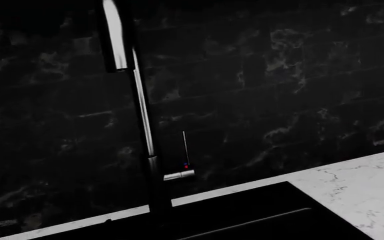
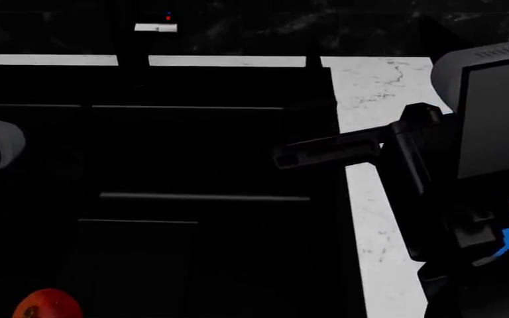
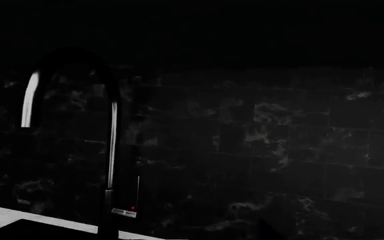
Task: Pick the pomegranate from the sink and place it on the plate located on the counter
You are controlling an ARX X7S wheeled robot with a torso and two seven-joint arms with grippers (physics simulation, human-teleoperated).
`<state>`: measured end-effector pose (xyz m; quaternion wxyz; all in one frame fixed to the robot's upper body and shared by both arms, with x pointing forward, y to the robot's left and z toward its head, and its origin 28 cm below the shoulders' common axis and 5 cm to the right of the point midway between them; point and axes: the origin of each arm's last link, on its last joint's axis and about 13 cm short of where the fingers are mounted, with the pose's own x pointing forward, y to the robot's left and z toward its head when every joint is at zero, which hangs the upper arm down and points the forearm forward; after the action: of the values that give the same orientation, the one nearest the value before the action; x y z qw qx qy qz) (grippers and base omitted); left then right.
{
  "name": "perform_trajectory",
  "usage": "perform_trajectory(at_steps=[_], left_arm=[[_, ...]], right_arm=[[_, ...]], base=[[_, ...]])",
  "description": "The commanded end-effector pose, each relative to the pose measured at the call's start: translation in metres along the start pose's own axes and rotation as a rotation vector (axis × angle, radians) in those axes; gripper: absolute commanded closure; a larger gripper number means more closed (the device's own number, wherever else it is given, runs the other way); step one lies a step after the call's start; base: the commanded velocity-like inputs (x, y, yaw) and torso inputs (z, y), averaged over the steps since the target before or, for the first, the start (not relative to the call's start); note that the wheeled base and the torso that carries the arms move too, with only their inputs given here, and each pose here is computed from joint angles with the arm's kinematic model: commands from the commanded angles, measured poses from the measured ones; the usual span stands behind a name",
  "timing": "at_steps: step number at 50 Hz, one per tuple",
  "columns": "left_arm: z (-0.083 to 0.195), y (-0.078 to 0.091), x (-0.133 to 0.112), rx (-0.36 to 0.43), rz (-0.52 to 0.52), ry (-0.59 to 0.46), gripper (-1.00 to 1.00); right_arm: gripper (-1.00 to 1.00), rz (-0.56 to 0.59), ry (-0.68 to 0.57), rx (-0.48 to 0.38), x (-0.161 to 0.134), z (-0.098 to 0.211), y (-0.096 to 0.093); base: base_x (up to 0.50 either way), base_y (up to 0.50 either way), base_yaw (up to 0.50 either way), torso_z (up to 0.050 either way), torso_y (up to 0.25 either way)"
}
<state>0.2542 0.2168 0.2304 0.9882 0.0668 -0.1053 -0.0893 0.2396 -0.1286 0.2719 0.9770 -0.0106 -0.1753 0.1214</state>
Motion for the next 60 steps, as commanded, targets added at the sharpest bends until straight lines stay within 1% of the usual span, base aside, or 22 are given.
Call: perform_trajectory(at_steps=[1, 3, 8, 21, 26, 30, 31, 33, 35, 36, 37, 38, 39, 40, 41, 42, 43, 44, 45, 52, 57, 60], left_arm=[[-0.001, 0.001, 0.002, 0.009, 0.009, 0.001, -1.00], [-0.002, 0.001, 0.001, 0.034, 0.024, 0.013, -1.00], [-0.006, 0.002, 0.002, 0.023, 0.035, 0.016, -1.00], [-0.007, 0.003, 0.001, 0.023, 0.039, 0.029, -1.00], [-0.002, 0.003, 0.001, 0.021, 0.047, 0.044, -1.00], [0.013, 0.006, 0.000, 0.028, 0.052, 0.131, -1.00], [0.018, 0.007, -0.001, 0.049, 0.053, 0.165, -1.00], [0.021, 0.009, -0.001, 0.060, 0.055, 0.199, -1.00], [0.018, 0.012, 0.002, 0.082, 0.046, 0.271, -1.00], [0.016, 0.026, 0.006, 0.106, 0.124, 0.335, -1.00], [0.019, 0.034, 0.007, 0.121, 0.186, 0.359, -1.00], [0.019, 0.039, 0.009, 0.129, 0.231, 0.403, -1.00], [0.018, 0.038, 0.009, 0.098, 0.261, 0.440, -1.00], [0.018, 0.037, 0.008, 0.113, 0.281, 0.482, -1.00], [0.020, 0.031, 0.005, 0.098, 0.253, 0.494, -1.00], [0.020, 0.028, 0.001, 0.073, 0.164, 0.537, -1.00], [0.023, 0.024, -0.005, 0.032, 0.050, 0.552, -1.00], [0.024, 0.021, -0.008, -0.006, -0.035, 0.570, -1.00], [0.023, 0.023, -0.008, -0.005, -0.026, 0.591, -1.00], [0.025, 0.026, -0.011, -0.101, -0.052, 0.702, -1.00], [0.022, 0.031, -0.010, -0.142, -0.031, 0.766, -1.00], [0.020, 0.032, -0.008, -0.146, -0.025, 0.795, -1.00]], right_arm=[[-1.00, -0.004, 0.013, 0.009, 0.001, -0.003, 0.000], [-1.00, -0.002, 0.014, 0.009, 0.001, -0.004, 0.001], [-1.00, 0.000, 0.017, 0.007, 0.002, -0.006, 0.001], [-1.00, 0.005, 0.021, 0.008, 0.002, -0.006, 0.002], [-1.00, 0.006, 0.019, 0.010, 0.001, -0.005, 0.003], [-1.00, 0.007, 0.018, 0.012, 0.001, -0.005, 0.002], [-1.00, 0.009, 0.018, 0.013, 0.001, -0.005, 0.002], [-1.00, 0.009, 0.018, 0.014, 0.001, -0.005, 0.002], [-1.00, 0.010, 0.019, 0.015, 0.000, -0.005, 0.002], [-1.00, 0.011, 0.019, 0.020, 0.000, -0.005, 0.002], [-1.00, 0.012, 0.019, 0.021, 0.000, -0.004, 0.002], [-1.00, 0.011, 0.020, 0.020, 0.001, -0.005, 0.002], [-1.00, 0.012, 0.021, 0.021, 0.001, -0.005, 0.002], [-1.00, 0.013, 0.021, 0.020, 0.001, -0.005, 0.003], [-1.00, 0.015, 0.020, 0.020, 0.000, -0.005, 0.003], [-1.00, 0.014, 0.020, 0.019, 0.000, -0.004, 0.003], [-1.00, 0.015, 0.019, 0.024, 0.000, -0.004, 0.003], [-1.00, 0.016, 0.020, 0.025, 0.000, -0.004, 0.002], [-1.00, 0.014, 0.020, 0.029, 0.001, -0.004, 0.001], [-1.00, 0.013, 0.020, 0.031, 0.001, -0.004, 0.001], [-1.00, 0.020, 0.026, 0.029, 0.002, -0.006, 0.003], [-1.00, 0.024, 0.028, 0.029, 0.001, -0.006, 0.003]], base=[[0.00, 0.00, 0.00, 0.000, 0.000], [0.00, 0.00, 0.00, 0.000, 0.000], [0.00, 0.00, 0.00, 0.000, -0.089], [0.00, 0.00, 0.00, 0.000, -0.249], [0.00, 0.00, 0.00, 0.000, -0.112], [0.00, 0.00, 0.00, 0.000, 0.000], [0.00, 0.00, 0.00, 0.000, 0.000], [0.00, 0.00, 0.00, 0.000, 0.000], [0.00, 0.00, 0.00, 0.000, 0.000], [0.00, 0.00, 0.00, 0.000, 0.000], [0.00, 0.00, 0.00, 0.000, 0.000], [0.00, 0.00, 0.00, 0.000, 0.000], [0.00, 0.00, 0.00, 0.000, 0.000], [0.00, 0.00, 0.00, 0.000, 0.000], [0.00, 0.00, 0.00, 0.000, 0.000], [0.00, 0.00, 0.00, 0.000, 0.000], [0.00, 0.00, 0.00, 0.000, 0.000], [0.00, 0.00, 0.00, 0.000, 0.000], [0.00, 0.00, 0.00, 0.000, 0.000], [0.00, 0.00, 0.00, 0.000, 0.000], [0.00, 0.00, 0.00, 0.000, 0.000], [0.00, 0.00, 0.00, 0.000, 0.000]])
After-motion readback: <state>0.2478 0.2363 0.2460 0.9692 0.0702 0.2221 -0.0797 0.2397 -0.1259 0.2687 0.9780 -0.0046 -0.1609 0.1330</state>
